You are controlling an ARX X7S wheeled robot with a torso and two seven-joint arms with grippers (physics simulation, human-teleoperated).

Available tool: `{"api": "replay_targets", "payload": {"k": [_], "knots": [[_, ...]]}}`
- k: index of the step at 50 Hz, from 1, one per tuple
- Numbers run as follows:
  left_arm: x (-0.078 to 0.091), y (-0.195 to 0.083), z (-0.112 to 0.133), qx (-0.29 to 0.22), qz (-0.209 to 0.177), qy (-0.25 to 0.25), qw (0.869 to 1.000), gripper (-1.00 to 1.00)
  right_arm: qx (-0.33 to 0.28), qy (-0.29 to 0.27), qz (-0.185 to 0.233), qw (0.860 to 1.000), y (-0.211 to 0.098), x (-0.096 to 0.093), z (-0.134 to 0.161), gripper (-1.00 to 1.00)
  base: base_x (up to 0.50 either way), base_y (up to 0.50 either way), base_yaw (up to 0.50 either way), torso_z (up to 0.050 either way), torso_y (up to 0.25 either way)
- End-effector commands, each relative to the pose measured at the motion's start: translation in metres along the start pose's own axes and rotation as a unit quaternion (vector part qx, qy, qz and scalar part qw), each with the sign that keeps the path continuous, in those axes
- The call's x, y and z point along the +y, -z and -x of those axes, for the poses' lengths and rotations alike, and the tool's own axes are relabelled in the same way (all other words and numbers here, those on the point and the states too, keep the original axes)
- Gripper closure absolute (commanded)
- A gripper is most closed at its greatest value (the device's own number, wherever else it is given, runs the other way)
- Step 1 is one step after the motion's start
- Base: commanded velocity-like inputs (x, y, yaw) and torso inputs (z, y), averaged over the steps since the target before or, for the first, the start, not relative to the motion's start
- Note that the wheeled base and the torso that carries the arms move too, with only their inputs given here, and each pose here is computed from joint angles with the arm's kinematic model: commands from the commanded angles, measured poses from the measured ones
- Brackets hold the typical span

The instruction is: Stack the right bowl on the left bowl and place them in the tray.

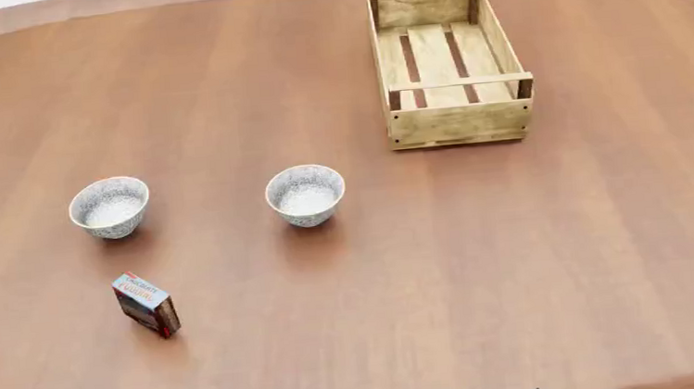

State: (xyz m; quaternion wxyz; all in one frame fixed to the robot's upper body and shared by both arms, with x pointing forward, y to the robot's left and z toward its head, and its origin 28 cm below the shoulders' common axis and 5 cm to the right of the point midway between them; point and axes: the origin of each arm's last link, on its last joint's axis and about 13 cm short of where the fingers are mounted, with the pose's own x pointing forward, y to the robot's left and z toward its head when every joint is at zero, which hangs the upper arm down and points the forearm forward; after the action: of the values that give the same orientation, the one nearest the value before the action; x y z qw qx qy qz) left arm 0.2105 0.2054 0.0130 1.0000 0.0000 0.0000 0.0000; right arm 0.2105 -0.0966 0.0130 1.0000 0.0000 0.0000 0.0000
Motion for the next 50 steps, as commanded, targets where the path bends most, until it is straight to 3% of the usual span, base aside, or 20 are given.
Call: {"api": "replay_targets", "payload": {"k": [1,24,40,43,45,47,50], "knots": [[0.0,0.001,0.0,0.002,0.0,0.0,1.0,-1.0,0.001,0.0,-0.001,1.0,0.0,0.001,0.0,-1.0,0.0,0.0,0.0,0.0,0.0],[-0.001,0.001,0.0,0.016,0.002,0.0,1.0,-1.0,0.01,-0.001,-0.003,1.0,0.002,0.001,0.001,-1.0,0.0,0.0,0.0,0.0,0.0],[-0.003,0.001,-0.001,0.015,-0.016,0.001,1.0,-1.0,0.01,0.0,-0.003,1.0,0.001,0.001,0.0,-1.0,0.0,0.0,0.0,0.0,0.0],[-0.001,-0.028,-0.007,-0.044,-0.056,-0.021,0.997,-1.0,-0.012,0.003,-0.009,1.0,-0.015,-0.001,-0.002,-1.0,0.0,0.0,0.0,0.0,0.0],[0.0,-0.047,-0.008,-0.076,-0.059,-0.025,0.995,-1.0,-0.032,0.001,-0.014,0.999,-0.028,-0.001,-0.001,-1.0,0.0,0.0,0.0,0.0,0.0],[-0.002,-0.084,-0.008,-0.145,-0.088,-0.031,0.985,-1.0,-0.077,0.004,-0.011,0.997,-0.055,-0.002,0.0,-1.0,0.0,0.0,0.0,0.0,0.0],[-0.006,-0.121,0.0,-0.218,-0.076,-0.033,0.972,-1.0,-0.135,0.009,-0.017,0.991,-0.087,-0.004,0.005,-1.0,0.0,0.0,0.0,0.0,0.0]]}}
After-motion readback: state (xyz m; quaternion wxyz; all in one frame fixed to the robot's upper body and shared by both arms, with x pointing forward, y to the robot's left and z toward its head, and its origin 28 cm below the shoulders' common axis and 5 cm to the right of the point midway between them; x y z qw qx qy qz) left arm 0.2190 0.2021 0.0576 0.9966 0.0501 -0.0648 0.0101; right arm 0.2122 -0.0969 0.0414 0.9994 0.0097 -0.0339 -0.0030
